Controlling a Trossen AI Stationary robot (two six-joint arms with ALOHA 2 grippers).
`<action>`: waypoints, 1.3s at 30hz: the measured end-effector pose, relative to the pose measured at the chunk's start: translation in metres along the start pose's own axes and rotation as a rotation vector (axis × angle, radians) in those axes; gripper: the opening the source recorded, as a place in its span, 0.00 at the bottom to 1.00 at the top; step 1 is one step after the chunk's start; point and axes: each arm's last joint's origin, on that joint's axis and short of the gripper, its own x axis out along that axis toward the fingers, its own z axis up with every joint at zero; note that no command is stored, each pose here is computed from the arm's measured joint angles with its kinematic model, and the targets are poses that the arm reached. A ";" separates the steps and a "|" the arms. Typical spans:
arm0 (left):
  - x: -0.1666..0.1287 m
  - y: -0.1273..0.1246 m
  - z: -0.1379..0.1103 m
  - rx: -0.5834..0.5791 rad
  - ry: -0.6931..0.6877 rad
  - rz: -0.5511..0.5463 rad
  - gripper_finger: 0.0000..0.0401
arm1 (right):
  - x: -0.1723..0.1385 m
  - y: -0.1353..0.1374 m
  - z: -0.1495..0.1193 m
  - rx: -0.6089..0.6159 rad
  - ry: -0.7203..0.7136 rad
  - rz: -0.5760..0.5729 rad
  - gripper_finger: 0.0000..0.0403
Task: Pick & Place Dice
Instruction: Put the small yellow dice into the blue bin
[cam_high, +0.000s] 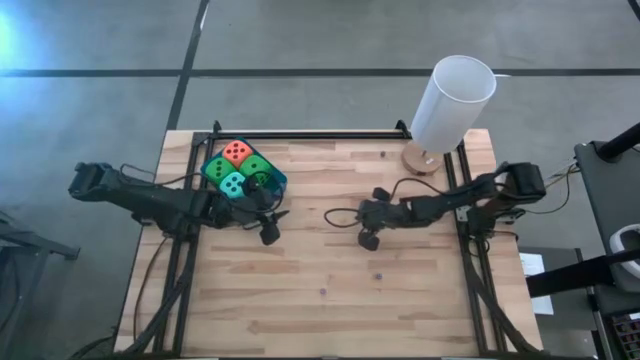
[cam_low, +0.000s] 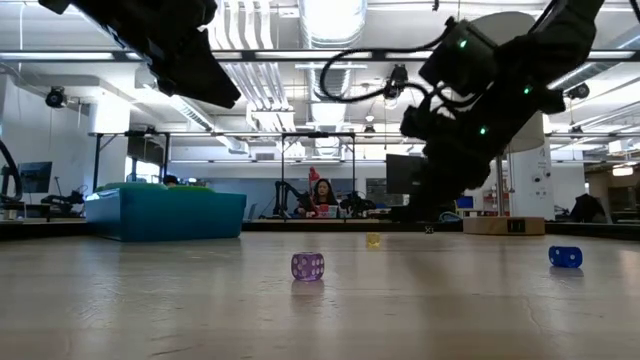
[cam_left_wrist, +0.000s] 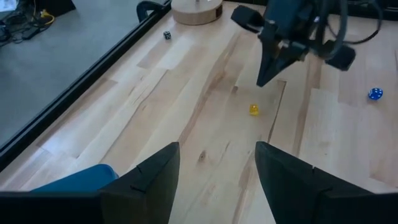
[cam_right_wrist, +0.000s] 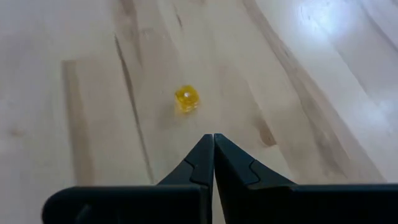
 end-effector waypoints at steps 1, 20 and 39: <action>0.000 0.000 0.000 0.000 0.000 0.000 0.53 | 0.003 -0.001 -0.001 -0.002 0.006 -0.004 0.02; 0.000 0.000 -0.001 0.001 0.003 0.001 0.46 | 0.036 0.009 0.015 -0.032 0.035 0.015 0.02; 0.000 0.000 -0.001 0.000 0.005 0.001 0.51 | 0.071 0.027 0.046 -0.098 0.003 0.059 0.02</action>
